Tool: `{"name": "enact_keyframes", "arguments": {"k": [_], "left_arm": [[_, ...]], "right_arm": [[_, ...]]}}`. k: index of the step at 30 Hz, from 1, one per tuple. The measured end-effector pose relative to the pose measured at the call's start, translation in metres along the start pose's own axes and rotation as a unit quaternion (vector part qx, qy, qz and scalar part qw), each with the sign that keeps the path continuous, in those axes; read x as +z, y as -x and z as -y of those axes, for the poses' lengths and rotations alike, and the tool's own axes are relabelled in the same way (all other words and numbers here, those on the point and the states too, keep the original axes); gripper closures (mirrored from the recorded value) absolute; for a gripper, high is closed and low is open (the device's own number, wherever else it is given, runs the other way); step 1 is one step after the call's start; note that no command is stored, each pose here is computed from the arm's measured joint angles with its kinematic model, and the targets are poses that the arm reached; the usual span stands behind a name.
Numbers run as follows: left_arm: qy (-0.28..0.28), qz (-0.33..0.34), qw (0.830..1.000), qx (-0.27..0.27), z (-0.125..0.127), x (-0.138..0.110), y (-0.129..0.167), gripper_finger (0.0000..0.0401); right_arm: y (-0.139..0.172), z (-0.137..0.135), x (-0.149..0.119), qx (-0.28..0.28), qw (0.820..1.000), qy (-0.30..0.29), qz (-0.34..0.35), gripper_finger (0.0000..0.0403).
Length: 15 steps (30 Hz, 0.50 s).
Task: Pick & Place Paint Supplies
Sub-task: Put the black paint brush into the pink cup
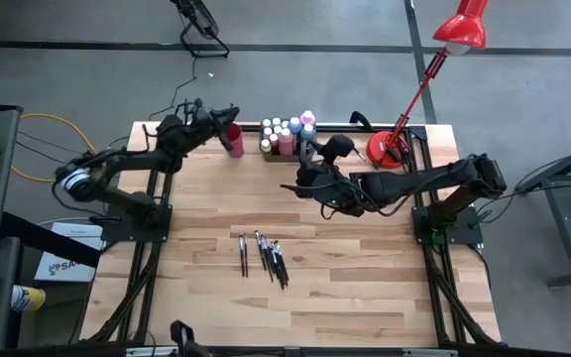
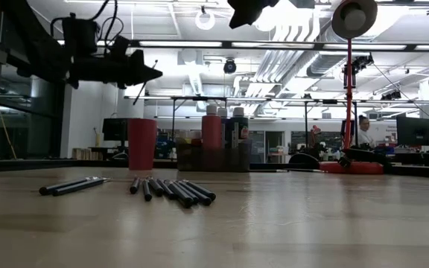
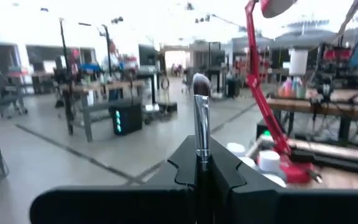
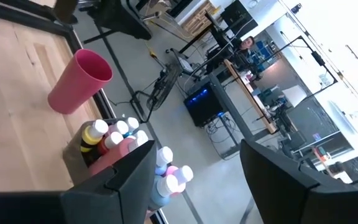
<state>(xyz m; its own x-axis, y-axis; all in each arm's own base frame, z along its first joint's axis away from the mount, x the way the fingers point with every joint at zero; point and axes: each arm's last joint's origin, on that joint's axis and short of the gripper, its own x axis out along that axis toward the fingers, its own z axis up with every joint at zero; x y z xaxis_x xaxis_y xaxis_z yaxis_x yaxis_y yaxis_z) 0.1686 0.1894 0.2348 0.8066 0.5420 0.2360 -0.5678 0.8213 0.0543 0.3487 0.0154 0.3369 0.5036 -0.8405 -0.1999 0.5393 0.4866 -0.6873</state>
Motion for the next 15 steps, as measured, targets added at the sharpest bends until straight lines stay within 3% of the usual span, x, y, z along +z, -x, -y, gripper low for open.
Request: {"name": "enact_keyframes", "arguments": {"k": [4,9,15], "left_arm": [[0.015,0.014,1.0,0.011,-0.008,-0.016,-0.005,0.0397],[0.028,-0.018,0.999,0.04,-0.013,-0.039,-0.008,0.0397],[0.04,-0.02,0.998,0.053,-0.018,-0.05,-0.01,0.0397]], "right_arm": [[-0.005,0.003,-0.001,-0.002,1.0,-0.018,-0.004,0.0176],[-0.009,0.004,-0.003,-0.005,1.0,-0.021,-0.01,0.0176],[-0.009,0.004,-0.003,-0.005,1.0,-0.018,-0.012,0.0176]]}}
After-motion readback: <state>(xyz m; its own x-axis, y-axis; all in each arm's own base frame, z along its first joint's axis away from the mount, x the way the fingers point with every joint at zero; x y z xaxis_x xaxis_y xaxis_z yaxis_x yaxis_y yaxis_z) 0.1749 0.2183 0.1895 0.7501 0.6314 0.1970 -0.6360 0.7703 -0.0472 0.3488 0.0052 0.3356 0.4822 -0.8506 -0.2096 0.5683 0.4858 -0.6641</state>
